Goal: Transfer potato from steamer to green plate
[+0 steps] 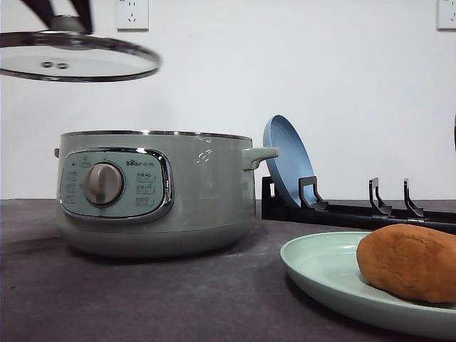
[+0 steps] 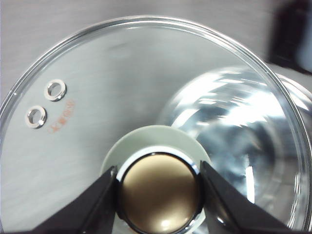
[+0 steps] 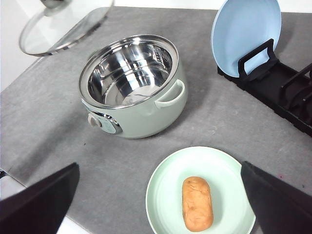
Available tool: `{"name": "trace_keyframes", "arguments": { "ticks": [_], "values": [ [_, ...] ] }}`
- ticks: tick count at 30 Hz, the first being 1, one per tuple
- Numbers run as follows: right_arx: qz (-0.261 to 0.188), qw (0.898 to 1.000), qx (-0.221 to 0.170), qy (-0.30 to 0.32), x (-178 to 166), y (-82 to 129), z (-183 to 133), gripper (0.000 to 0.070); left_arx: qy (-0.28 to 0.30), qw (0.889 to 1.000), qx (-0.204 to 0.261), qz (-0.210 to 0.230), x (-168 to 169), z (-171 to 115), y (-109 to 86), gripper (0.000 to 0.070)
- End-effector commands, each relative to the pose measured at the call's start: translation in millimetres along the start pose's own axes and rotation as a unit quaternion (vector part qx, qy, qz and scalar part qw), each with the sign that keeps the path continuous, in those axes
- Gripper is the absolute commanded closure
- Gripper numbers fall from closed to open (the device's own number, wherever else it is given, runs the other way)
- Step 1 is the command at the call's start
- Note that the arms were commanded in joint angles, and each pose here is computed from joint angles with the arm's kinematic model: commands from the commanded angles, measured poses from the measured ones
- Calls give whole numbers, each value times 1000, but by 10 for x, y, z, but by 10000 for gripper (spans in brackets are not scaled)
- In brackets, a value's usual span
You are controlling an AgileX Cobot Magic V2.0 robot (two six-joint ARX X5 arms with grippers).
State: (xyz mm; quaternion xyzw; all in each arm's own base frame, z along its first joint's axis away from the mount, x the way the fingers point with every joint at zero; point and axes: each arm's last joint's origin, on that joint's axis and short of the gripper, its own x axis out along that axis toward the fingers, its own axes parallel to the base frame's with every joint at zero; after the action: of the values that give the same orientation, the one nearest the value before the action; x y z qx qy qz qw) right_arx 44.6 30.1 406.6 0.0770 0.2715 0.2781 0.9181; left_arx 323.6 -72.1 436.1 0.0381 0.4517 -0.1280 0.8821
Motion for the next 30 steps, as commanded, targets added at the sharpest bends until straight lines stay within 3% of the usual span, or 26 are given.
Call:
{"name": "trace_keyframes", "arguments": {
  "ticks": [1,5,10,21,30],
  "values": [
    [5,1000,2,-11,-18,18,46,0,-39,999,15,-11,-146,42,-117,700],
    [5,1000,2,-11,-18,18,46,0,-37,997,48,-36,-140,28,-383,700],
    [5,1000,3,-11,-18,18,45,0,-36,995,75,-55,-144,6,-582,700],
    [5,1000,5,-8,-17,16,40,0,-30,992,98,-72,-125,-29,-767,700],
    [4,1000,5,-7,-17,15,37,0,2,990,114,-77,139,-108,-856,700]
  ]
}}
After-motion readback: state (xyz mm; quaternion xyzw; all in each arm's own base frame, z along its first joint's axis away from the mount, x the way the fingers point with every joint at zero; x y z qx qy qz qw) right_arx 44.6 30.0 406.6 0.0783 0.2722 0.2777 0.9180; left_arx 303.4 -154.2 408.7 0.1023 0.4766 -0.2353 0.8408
